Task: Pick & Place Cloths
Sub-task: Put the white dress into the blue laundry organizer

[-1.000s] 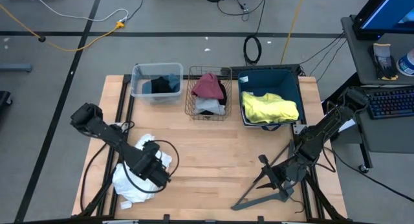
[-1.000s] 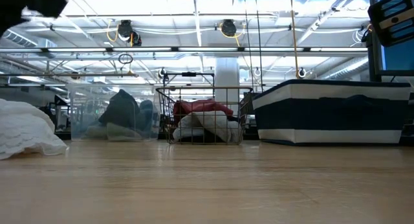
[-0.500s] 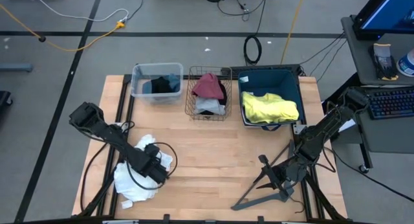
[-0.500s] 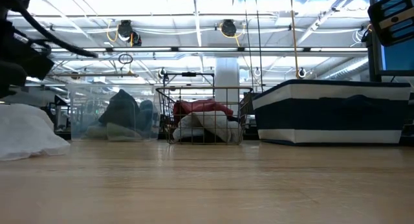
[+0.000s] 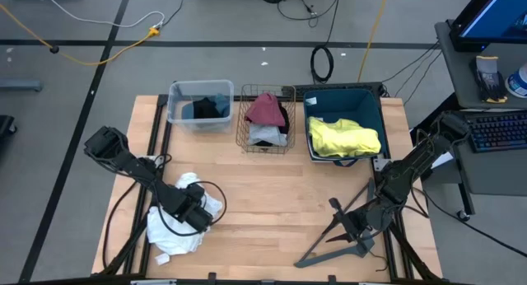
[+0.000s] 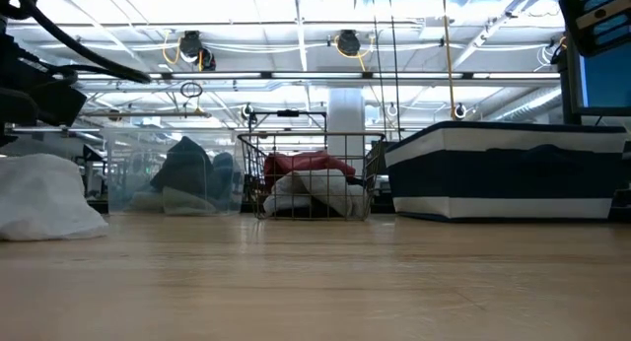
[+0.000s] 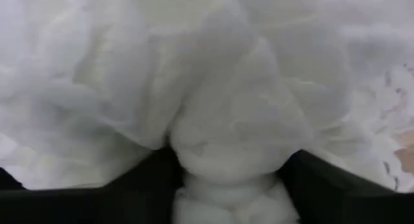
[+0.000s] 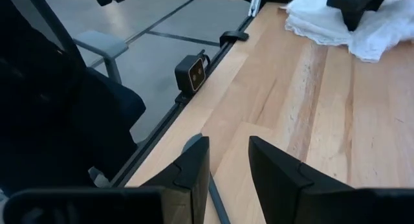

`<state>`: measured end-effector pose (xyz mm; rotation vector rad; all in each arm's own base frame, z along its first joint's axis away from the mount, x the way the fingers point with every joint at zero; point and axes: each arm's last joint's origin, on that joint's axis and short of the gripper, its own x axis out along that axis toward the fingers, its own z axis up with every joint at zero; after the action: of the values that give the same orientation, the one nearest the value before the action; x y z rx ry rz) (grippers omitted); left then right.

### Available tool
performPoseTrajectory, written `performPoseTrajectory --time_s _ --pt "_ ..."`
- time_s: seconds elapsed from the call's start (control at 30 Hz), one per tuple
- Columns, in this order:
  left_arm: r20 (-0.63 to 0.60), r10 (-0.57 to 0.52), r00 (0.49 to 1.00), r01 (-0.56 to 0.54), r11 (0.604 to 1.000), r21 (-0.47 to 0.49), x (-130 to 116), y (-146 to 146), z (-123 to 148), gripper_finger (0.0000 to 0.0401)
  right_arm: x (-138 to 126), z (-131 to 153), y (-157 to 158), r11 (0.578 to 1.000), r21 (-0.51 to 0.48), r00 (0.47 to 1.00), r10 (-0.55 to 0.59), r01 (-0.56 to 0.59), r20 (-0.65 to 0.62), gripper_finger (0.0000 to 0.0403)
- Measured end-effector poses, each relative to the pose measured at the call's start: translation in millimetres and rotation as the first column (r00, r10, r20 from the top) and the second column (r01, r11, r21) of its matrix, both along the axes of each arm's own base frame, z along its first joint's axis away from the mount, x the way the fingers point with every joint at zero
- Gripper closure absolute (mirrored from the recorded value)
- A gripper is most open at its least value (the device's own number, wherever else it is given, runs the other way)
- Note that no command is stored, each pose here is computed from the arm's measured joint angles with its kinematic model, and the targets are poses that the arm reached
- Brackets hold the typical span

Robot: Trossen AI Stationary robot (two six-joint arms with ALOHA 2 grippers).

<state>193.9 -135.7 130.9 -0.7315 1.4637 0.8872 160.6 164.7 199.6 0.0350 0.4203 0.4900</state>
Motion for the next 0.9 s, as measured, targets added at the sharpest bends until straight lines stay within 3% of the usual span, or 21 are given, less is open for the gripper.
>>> performPoseTrajectory --time_s 0.23,0.4,0.53,0.67,0.9 --pt "0.047 -0.043 0.998 0.04 0.997 0.061 5 -1 5 0.0336 2 6 2 0.999 -0.031 0.995 0.034 -0.031 0.088 0.0303" --pt "0.189 -0.127 0.974 0.104 0.986 0.128 22 -7 13 0.0338 4 15 4 0.997 -0.053 0.976 0.067 -0.057 0.209 0.0303" --pt "0.266 -0.213 0.94 0.187 0.975 0.121 37 -15 25 0.0345 5 23 5 0.994 -0.084 0.944 0.092 -0.069 0.317 0.0303" --pt "0.43 -0.295 0.853 0.279 0.955 0.1 61 -25 41 0.0347 5 29 6 0.986 -0.152 0.903 0.129 -0.072 0.41 0.0303" --pt "0.651 -0.437 0.62 0.441 0.881 0.171 93 -30 62 0.0347 8 31 3 0.959 -0.28 0.862 0.184 -0.051 0.472 0.0303"
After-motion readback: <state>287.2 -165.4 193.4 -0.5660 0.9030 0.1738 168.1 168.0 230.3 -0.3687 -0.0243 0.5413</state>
